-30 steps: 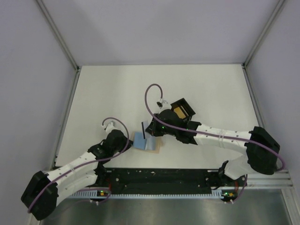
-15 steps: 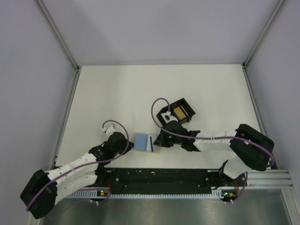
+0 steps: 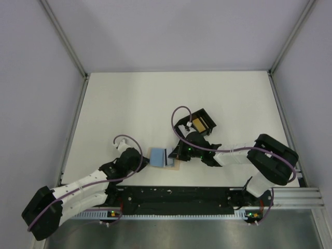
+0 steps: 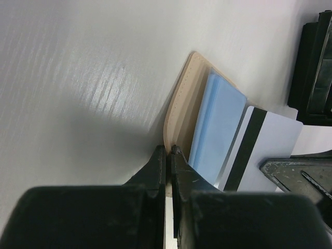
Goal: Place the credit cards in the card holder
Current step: Insert the credit card into the card holder.
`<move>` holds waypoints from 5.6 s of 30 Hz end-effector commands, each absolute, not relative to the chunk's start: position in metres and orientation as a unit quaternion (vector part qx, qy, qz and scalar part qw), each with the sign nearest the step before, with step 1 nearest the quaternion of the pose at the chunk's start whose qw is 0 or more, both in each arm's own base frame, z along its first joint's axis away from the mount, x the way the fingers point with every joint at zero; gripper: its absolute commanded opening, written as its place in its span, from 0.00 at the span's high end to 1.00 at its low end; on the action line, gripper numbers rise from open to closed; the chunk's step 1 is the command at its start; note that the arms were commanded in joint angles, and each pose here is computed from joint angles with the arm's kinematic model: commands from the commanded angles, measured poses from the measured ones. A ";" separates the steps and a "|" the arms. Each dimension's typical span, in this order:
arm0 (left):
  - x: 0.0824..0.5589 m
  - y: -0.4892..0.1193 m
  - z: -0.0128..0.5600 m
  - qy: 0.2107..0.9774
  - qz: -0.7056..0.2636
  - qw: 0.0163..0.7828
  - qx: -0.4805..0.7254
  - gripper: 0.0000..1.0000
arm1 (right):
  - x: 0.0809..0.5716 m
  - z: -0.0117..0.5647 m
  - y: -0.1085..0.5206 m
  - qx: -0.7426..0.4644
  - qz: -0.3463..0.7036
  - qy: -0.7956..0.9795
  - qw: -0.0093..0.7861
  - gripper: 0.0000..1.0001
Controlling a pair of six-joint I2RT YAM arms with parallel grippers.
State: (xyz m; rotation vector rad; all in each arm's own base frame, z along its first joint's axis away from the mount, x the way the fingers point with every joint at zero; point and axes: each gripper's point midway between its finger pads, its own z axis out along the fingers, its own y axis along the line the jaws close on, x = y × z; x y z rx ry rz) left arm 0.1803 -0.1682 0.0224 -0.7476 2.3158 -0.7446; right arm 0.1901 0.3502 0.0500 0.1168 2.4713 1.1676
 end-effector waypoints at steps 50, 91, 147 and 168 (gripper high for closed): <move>0.180 -0.164 0.018 0.869 -0.273 0.304 -0.280 1.00 | 0.196 0.023 0.374 0.066 0.416 0.894 0.151 1.00; 0.182 -0.157 0.022 0.871 -0.254 0.319 -0.274 1.00 | 0.189 0.023 0.371 -0.043 0.279 0.940 0.192 0.55; 0.215 -0.150 0.075 0.852 -0.219 0.384 -0.281 1.00 | 0.323 0.132 0.277 -0.061 0.257 0.910 0.320 0.37; 0.239 -0.154 0.052 0.868 -0.209 0.336 -0.300 1.00 | 0.343 0.098 0.308 -0.085 0.304 0.919 0.235 0.35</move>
